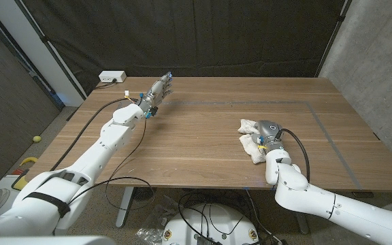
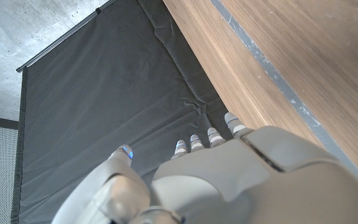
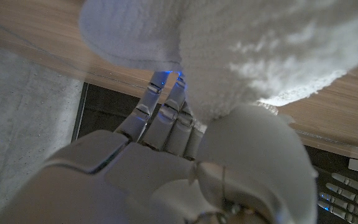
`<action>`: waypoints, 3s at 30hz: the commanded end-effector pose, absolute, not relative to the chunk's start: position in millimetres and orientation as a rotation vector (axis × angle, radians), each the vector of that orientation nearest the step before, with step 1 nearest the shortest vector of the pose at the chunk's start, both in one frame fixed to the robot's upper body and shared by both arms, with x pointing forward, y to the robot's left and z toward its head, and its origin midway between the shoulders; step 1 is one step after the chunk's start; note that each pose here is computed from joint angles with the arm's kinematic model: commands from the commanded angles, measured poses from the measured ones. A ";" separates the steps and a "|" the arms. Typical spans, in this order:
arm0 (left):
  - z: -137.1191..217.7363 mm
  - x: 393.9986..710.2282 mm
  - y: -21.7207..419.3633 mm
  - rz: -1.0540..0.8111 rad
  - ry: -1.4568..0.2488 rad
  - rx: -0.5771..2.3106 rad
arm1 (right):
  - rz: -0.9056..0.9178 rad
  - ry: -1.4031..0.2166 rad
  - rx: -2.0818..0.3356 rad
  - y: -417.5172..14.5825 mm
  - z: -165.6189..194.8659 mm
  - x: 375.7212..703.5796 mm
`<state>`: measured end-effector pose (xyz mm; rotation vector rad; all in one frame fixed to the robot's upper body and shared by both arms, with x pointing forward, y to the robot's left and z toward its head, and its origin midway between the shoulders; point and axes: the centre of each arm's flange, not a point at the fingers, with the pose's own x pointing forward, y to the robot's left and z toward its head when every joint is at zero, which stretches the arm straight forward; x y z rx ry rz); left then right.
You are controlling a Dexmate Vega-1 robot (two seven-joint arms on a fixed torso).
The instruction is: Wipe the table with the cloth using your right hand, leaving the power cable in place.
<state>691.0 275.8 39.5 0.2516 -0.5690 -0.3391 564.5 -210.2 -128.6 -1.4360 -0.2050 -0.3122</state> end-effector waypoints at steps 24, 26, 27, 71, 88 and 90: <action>42.6 689.9 273.6 -0.331 -0.575 0.252 | -0.467 -0.246 -1.449 -243.2 -96.3 590.5; 43.3 690.8 272.4 -0.334 -0.576 0.252 | -0.462 -0.243 -1.449 -241.1 -102.7 581.8; 43.5 691.1 271.8 -0.336 -0.576 0.252 | -0.462 -0.239 -1.446 -240.1 -106.7 577.5; 41.2 685.2 275.3 -0.335 -0.583 0.248 | -0.666 -0.632 -0.892 -239.7 -77.9 492.2; 41.4 682.8 280.5 -0.329 -0.596 0.242 | -0.422 -0.784 -0.872 -191.5 -49.6 510.6; 41.3 681.8 282.0 -0.325 -0.597 0.243 | -0.403 -0.801 -0.868 -187.0 -46.8 510.8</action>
